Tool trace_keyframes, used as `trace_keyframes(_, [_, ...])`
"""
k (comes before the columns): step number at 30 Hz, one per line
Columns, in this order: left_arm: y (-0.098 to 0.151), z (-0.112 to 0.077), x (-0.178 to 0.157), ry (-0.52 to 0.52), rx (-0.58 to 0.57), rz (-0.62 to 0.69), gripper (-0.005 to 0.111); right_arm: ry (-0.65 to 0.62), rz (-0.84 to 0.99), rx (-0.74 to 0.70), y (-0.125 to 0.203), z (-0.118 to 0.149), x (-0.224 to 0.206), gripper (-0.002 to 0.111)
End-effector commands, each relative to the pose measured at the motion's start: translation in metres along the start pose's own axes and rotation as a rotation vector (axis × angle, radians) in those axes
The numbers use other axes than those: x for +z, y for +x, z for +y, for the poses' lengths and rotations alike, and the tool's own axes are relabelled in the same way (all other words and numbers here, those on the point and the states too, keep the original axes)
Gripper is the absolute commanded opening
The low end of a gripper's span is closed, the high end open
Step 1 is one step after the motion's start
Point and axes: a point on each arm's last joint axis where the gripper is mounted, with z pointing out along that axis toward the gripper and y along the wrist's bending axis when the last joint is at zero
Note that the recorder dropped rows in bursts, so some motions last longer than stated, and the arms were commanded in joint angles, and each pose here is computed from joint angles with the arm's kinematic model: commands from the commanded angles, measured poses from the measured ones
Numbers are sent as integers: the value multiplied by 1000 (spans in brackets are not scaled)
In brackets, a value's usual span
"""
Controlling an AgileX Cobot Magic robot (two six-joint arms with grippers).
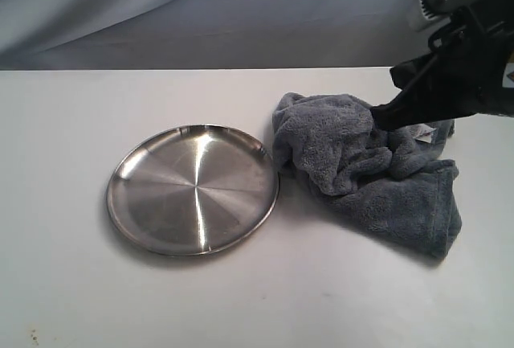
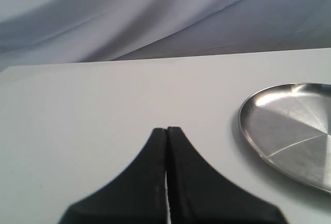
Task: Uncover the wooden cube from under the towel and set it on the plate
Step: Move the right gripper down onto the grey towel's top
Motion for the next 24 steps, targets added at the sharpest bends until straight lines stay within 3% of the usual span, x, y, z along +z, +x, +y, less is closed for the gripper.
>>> trace_keyframes(1, [1, 0, 0, -1, -4, -7, 0, -20, 12, 14, -9, 2, -1, 0])
trace_keyframes(5, [1, 0, 0, -1, -4, -7, 0, -21, 10, 25, -20, 0, -1, 0])
trace_keyframes(12, [1, 0, 0, -1, -4, -7, 0, -58, 236, -28, -34, -2, 31, 0])
trace_keyframes(18, [1, 0, 0, -1, -4, -7, 0, -148, 447, -63, -21, 7, 77, 0])
trace_keyframes(24, [1, 0, 0, -1, -4, -7, 0, -258, 502, -63, -8, 20, 103, 0])
